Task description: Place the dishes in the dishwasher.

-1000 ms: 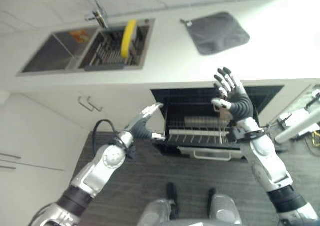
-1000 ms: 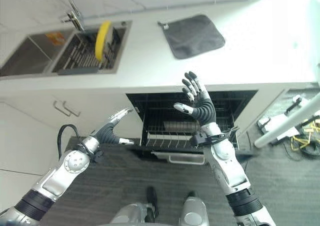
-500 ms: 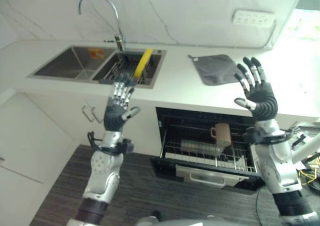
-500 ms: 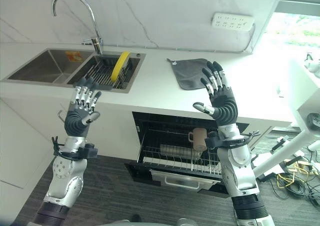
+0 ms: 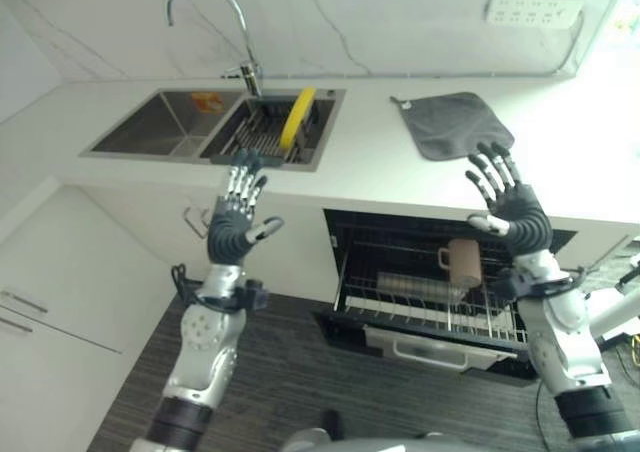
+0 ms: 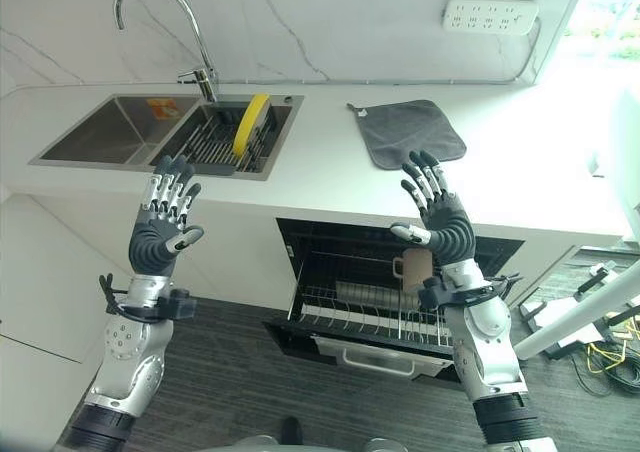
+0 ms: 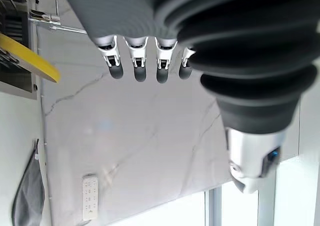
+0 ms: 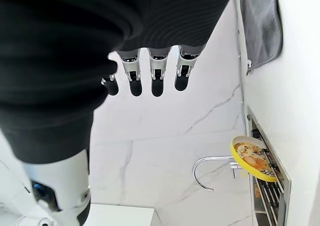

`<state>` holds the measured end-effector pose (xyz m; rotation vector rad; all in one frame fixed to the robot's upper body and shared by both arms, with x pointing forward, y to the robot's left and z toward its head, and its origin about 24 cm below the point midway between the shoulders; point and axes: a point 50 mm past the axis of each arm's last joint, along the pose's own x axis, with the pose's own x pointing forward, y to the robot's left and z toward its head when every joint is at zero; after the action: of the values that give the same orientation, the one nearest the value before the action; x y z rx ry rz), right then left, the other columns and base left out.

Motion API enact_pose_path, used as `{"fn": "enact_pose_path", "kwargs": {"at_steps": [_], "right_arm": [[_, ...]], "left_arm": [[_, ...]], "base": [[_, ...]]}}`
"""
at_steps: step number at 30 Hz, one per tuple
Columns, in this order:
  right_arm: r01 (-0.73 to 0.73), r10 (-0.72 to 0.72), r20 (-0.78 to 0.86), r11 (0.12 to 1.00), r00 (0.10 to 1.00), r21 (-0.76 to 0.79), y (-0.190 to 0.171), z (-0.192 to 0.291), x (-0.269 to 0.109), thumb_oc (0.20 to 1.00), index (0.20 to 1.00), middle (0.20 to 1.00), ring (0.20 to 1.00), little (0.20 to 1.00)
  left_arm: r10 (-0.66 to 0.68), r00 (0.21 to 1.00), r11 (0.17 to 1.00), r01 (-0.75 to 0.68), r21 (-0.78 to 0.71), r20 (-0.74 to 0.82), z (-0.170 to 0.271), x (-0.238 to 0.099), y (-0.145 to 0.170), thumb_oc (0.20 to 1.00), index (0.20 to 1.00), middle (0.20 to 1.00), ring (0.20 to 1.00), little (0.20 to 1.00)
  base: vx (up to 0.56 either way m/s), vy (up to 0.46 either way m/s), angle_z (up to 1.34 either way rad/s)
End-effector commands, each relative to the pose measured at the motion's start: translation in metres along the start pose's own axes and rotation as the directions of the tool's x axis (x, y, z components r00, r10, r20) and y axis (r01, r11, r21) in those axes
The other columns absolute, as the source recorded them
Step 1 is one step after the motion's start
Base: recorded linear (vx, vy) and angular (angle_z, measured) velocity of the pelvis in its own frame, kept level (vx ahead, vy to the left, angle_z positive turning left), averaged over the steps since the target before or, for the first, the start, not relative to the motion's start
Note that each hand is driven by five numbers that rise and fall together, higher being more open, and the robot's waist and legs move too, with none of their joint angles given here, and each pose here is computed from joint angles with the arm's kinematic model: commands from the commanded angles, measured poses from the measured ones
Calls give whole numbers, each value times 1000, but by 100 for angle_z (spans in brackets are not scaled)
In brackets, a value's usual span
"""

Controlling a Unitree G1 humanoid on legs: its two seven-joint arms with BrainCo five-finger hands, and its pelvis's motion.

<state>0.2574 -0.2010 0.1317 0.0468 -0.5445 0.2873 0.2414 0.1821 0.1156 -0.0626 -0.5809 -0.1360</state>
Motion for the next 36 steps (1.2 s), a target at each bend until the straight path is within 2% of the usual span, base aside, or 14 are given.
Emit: {"fn": "enact_pose_path", "kwargs": {"at_steps": [1, 6, 10, 16, 22, 24, 27, 29, 32, 36], "right_arm": [[-49, 44, 233, 999, 972, 15, 7, 34, 20, 1000, 1000, 1000, 1000, 1000], [-26, 20, 229, 999, 973, 23, 8, 35, 17, 1000, 1000, 1000, 1000, 1000], [18, -26, 151, 998, 988, 55, 7, 27, 15, 1000, 1000, 1000, 1000, 1000], [66, -68, 184, 998, 981, 15, 0, 31, 12, 1000, 1000, 1000, 1000, 1000], [39, -41, 228, 999, 973, 15, 0, 45, 29, 1000, 1000, 1000, 1000, 1000], [21, -41, 225, 996, 974, 92, -2, 47, 33, 1000, 1000, 1000, 1000, 1000], [82, -125, 204, 974, 971, 209, -7, 39, 19, 1000, 1000, 1000, 1000, 1000], [49, -112, 200, 955, 974, 293, 1, 32, 10, 1000, 1000, 1000, 1000, 1000], [58, -124, 216, 955, 969, 290, 4, 31, 5, 1000, 1000, 1000, 1000, 1000], [14, -72, 200, 961, 977, 277, 14, 23, 7, 1000, 1000, 1000, 1000, 1000]], "left_arm": [[-22, 983, 997, 10, 72, 180, 30, 24, 8, 1000, 1000, 1000, 1000, 1000], [-44, 986, 998, 35, 57, 163, 30, 22, 9, 1000, 1000, 1000, 1000, 1000], [-50, 990, 998, 44, 49, 136, 25, 19, 8, 1000, 1000, 1000, 1000, 1000], [-48, 989, 998, 42, 50, 137, 26, 21, 6, 1000, 1000, 1000, 1000, 1000], [8, 991, 999, -15, 49, 137, 27, 22, 12, 1000, 1000, 1000, 1000, 1000], [-2, 992, 1000, 0, 17, 125, 25, 24, 13, 1000, 1000, 1000, 1000, 1000], [-92, 994, 996, 90, 28, 64, 19, 21, 5, 1000, 1000, 1000, 1000, 1000], [-67, 997, 993, 62, 103, 46, 22, 6, 13, 1000, 1000, 1000, 1000, 1000], [-57, 997, 992, 51, 119, 50, 27, 9, 17, 1000, 1000, 1000, 1000, 1000], [-4, 998, 993, -3, 116, 64, 26, 14, 21, 1000, 1000, 1000, 1000, 1000]], "base": [[0, 0, 0], [10, -3, 1], [19, -3, 4], [14, 72, 9], [85, 653, -33], [125, 865, -45], [95, 622, -26], [-42, 432, -29], [-96, 318, -120], [-52, 167, -19]]}}
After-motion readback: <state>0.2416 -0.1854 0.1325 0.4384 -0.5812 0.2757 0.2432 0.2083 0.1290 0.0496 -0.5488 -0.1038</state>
